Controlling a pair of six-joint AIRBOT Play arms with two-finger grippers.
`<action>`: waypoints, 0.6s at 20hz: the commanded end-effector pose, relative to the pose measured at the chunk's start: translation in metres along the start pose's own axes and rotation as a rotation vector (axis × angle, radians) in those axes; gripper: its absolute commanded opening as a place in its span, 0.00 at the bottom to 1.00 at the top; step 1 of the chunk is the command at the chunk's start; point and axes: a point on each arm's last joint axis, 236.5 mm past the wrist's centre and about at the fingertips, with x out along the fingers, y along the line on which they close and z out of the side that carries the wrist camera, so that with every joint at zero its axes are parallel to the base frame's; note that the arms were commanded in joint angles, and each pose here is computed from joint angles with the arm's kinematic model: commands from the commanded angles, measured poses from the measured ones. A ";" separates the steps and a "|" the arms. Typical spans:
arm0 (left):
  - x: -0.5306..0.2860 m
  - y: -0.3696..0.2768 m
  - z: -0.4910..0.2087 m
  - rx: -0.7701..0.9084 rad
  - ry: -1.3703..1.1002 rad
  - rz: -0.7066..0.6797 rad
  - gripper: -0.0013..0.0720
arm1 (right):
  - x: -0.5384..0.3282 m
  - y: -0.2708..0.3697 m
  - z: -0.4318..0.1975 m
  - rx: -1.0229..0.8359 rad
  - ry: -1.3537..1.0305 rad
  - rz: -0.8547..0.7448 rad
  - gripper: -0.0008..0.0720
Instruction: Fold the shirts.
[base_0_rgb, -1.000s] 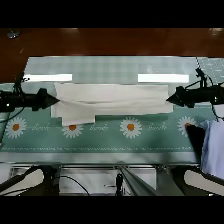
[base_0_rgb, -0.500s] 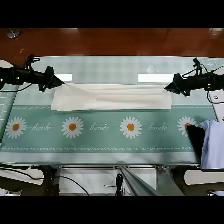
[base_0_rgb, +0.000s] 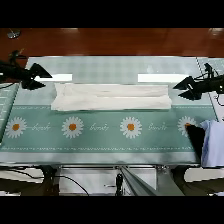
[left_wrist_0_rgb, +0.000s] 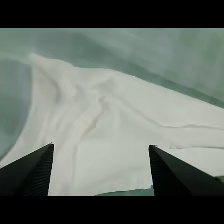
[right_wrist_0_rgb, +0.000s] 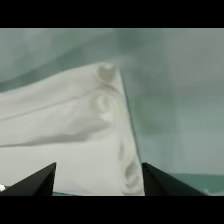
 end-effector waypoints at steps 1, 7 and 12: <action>-0.054 0.027 0.004 0.058 -0.153 0.153 0.96 | -0.008 -0.031 -0.010 0.035 0.020 -0.048 0.86; -0.050 -0.065 -0.086 0.176 -0.320 -0.121 0.96 | 0.047 -0.009 -0.024 0.000 0.112 0.006 0.86; -0.018 -0.124 -0.147 0.304 -0.199 -0.248 0.97 | 0.076 0.009 -0.031 -0.044 0.139 0.015 0.07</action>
